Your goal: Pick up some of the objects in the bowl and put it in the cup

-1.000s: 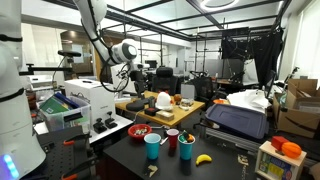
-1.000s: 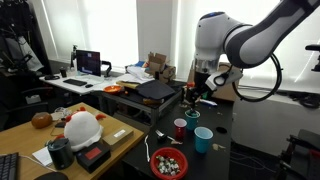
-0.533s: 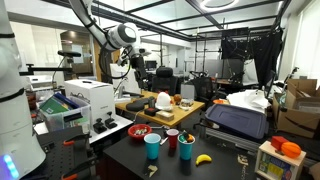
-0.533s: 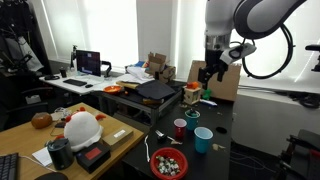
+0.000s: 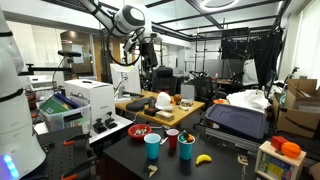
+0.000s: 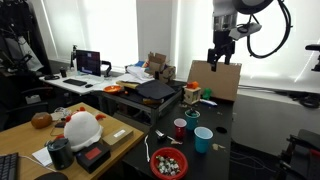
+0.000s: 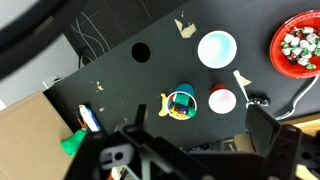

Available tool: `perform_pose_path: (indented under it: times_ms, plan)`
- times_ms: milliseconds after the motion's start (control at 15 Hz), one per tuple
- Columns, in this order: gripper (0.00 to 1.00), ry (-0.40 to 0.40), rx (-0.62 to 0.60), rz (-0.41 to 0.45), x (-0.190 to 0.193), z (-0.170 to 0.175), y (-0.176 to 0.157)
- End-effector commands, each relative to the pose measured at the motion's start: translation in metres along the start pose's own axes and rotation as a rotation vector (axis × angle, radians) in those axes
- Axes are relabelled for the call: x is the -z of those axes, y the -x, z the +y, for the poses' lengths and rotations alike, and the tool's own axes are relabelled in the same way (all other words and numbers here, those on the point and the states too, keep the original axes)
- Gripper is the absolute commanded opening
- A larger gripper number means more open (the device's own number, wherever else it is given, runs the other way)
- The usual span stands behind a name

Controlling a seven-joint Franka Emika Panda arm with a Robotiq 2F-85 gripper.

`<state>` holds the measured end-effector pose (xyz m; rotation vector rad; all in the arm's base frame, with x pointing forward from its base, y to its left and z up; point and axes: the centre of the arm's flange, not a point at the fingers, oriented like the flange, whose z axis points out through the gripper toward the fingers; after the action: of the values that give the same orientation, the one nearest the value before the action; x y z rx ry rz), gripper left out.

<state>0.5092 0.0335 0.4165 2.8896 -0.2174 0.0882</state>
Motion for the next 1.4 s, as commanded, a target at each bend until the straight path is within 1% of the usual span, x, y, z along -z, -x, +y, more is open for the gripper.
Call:
perform_pose_path:
  times_ms: [0,333,600,867,1333]
  plan:
    - [1.00,-0.057,0.017,-0.059,0.023,0.027,-0.015]
    - [1.00,-0.142,0.052,-0.107,0.039,0.051,-0.021]
    - [1.00,-0.181,0.089,-0.106,0.051,0.060,-0.019]
    - [1.00,-0.191,0.115,-0.097,0.065,0.062,-0.011]
    - [1.00,-0.173,0.107,-0.056,0.096,0.064,0.006]
